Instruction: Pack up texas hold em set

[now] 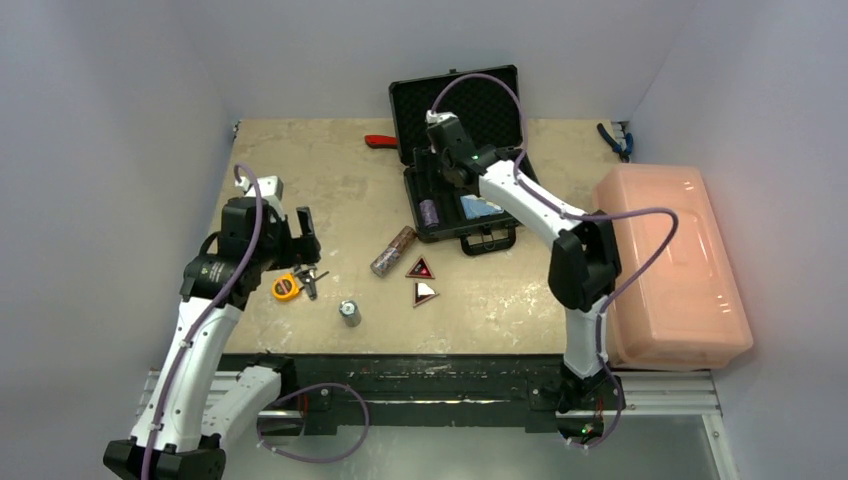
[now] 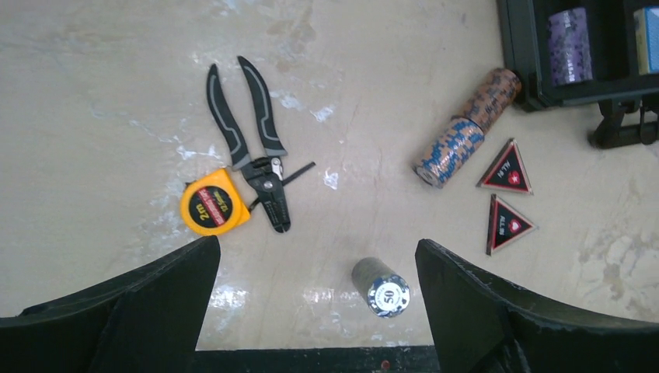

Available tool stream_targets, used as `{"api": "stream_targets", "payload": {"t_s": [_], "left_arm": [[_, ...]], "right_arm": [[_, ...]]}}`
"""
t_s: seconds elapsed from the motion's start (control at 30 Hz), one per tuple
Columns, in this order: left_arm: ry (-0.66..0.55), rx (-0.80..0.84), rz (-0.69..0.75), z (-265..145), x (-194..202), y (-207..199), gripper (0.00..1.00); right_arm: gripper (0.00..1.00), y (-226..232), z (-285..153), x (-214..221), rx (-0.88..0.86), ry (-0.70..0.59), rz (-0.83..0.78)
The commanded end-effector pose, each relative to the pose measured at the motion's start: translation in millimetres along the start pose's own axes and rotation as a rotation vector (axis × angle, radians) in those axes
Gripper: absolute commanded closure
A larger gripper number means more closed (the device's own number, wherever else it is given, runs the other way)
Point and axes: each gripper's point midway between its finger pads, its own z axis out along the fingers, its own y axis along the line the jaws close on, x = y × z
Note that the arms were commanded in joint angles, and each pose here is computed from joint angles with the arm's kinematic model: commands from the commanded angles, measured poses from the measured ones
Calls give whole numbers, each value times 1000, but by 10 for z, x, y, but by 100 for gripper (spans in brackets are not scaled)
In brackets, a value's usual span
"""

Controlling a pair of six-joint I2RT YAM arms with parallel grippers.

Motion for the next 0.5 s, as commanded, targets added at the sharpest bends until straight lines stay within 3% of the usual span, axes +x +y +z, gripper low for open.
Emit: {"api": "stream_targets", "payload": {"t_s": [0.0,0.33,0.47], "left_arm": [[110,75,-40,-9,283,-181,2],[318,55,-6,206,871,-470,3],[380,47,26,304,1075,-569,10]], "right_arm": [[25,67,-462,-167,-73,-87,7],[13,7,-910,137,-148,-120,29],[7,-37,-1113,218,-165,-141,34]]}}
